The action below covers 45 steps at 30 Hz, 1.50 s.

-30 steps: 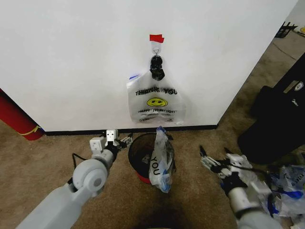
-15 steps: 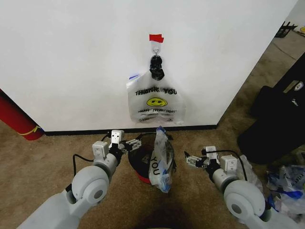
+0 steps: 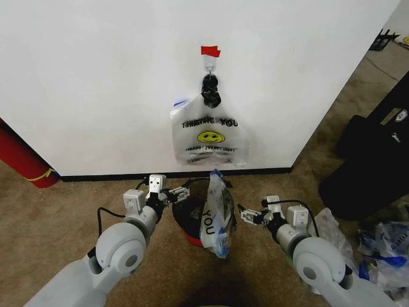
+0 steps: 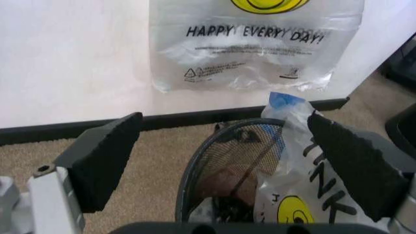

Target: Pick up the garbage bag from the wall and place it over the trash bin.

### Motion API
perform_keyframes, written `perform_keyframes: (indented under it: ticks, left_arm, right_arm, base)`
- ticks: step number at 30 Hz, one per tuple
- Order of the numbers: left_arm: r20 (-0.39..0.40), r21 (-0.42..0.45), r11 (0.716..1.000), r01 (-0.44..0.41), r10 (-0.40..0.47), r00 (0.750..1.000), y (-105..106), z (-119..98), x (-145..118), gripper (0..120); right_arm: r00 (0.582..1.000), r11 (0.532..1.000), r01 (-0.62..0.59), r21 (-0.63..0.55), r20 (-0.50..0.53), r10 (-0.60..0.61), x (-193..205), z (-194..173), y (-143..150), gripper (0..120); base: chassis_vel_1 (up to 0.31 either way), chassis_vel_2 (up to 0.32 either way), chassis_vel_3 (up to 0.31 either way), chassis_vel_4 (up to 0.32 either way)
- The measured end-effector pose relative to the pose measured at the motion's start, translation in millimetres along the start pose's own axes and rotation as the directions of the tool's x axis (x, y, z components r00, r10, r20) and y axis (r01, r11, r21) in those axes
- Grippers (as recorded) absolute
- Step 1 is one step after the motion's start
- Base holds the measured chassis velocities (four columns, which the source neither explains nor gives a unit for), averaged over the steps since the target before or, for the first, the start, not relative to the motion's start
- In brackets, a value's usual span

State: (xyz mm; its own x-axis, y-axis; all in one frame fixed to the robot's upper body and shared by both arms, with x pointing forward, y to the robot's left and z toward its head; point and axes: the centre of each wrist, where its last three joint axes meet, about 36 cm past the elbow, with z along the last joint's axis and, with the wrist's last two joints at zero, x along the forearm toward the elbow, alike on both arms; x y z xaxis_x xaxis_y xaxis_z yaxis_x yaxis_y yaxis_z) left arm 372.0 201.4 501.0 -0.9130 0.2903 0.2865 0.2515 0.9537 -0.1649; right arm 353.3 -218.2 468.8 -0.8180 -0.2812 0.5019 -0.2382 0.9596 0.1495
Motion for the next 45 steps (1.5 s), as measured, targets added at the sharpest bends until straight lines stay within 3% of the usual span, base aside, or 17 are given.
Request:
perform_keyframes:
  ticks: [22, 26, 35, 45]
  left_arm:
    - [-0.012, 0.019, 1.000, 0.009, -0.008, 1.000, 2.9, 2.0, -3.0, 100]
    - [-0.017, 0.024, 1.000, 0.011, -0.011, 1.000, 3.0, 4.1, -3.6, 100]
    - [-0.015, 0.025, 1.000, 0.010, -0.010, 1.000, 2.8, 3.6, -4.5, 100]
    - [-0.015, 0.032, 0.999, 0.007, -0.006, 1.000, 1.9, 3.6, -4.4, 100]
  right_arm:
    - [0.982, 0.999, -0.017, -0.031, -0.187, 0.011, -56.5, -10.7, 25.6, 100]
    - [0.974, 0.998, -0.055, -0.042, -0.221, 0.044, -71.6, -15.9, 33.0, 88]
    - [0.971, 0.997, -0.066, -0.047, -0.234, 0.053, -87.7, -21.2, 42.8, 74]
    - [0.967, 0.995, -0.074, -0.065, -0.248, 0.056, -97.6, -25.4, 45.9, 38]
  base:
    - [0.000, 0.000, 0.000, 0.000]
    - [0.000, 0.000, 0.000, 0.000]
    - [0.000, 0.000, 0.000, 0.000]
    - [0.000, 0.000, 0.000, 0.000]
